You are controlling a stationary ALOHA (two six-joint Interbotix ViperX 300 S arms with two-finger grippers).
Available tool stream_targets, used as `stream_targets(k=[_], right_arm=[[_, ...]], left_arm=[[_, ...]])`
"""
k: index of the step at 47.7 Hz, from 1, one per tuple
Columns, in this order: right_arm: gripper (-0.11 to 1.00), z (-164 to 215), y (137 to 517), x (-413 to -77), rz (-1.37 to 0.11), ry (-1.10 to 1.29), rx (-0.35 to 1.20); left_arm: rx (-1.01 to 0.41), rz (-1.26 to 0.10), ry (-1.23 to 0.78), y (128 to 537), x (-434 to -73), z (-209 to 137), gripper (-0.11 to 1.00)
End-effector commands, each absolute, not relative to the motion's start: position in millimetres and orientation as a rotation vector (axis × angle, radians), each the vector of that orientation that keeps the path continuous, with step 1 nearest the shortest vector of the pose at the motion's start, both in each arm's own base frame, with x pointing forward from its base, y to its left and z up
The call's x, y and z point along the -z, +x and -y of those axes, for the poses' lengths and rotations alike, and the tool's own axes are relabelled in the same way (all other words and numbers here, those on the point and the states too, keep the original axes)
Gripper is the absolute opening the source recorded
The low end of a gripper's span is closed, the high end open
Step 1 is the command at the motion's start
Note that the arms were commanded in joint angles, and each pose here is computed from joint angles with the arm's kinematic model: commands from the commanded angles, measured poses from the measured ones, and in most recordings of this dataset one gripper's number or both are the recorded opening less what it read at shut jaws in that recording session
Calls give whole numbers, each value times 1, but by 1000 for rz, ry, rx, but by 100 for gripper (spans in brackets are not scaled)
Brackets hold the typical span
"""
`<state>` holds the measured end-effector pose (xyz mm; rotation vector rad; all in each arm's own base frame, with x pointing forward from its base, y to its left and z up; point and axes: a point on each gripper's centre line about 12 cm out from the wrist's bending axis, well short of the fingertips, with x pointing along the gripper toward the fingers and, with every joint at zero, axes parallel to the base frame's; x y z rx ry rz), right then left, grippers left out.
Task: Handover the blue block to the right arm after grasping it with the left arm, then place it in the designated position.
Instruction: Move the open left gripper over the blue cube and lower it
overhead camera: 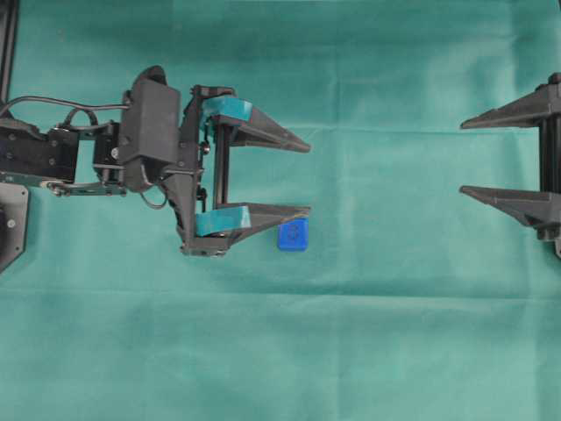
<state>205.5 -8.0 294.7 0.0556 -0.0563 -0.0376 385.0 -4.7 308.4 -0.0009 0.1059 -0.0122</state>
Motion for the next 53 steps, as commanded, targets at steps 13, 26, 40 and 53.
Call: stream_targets(k=[13,26,40,53], right_arm=[[94,9,208,-306,89,56,40],[94,9,208,-306,87,56,40],[94,9,208,-305,84,56,40],[94,9,210,-304,75,57,39]], left_arm=[[13,-126,-8,387,-319,5,100],[13,-305,-6,400,-317,6,100],[11,-569,-8,414,-310,6,100],[12,-744,-8,419,-312,8,100]])
